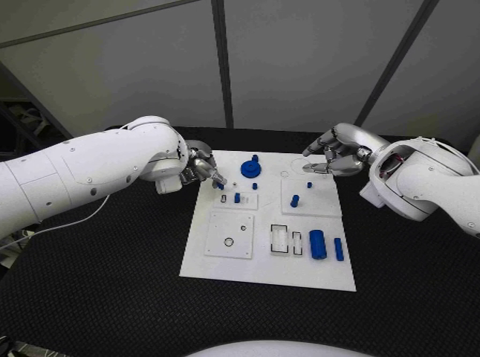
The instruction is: Assemble the parts on the task board
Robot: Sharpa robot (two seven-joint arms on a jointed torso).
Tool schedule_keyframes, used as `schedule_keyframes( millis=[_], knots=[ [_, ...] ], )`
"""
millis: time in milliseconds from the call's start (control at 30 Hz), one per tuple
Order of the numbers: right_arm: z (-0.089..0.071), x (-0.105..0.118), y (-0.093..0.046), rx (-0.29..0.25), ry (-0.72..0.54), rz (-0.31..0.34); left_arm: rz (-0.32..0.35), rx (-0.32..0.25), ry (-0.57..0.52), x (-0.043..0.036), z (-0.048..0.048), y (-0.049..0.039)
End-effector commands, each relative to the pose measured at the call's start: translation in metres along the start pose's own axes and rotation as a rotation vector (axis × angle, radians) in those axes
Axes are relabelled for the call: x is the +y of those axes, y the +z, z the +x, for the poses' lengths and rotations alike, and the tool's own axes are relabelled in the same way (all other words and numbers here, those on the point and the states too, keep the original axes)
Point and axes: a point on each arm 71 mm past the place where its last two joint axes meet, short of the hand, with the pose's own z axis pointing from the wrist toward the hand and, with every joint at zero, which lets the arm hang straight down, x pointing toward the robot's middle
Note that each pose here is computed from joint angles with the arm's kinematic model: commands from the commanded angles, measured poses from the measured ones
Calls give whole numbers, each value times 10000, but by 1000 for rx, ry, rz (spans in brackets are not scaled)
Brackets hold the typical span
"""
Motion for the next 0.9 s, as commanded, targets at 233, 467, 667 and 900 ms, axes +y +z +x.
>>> schedule_keyframes(
  millis=[233,467,667,900],
  knots=[
    [1,15,8,7,-5,-5,-3,-84,71,16,98,-36],
    [9,28,14,9,-5,-8,8,-82,85,-6,164,-39],
    [10,30,14,10,-5,-9,6,-77,102,-8,203,-27],
    [11,33,14,10,-5,-11,9,-61,117,-24,253,-25]
  ],
)
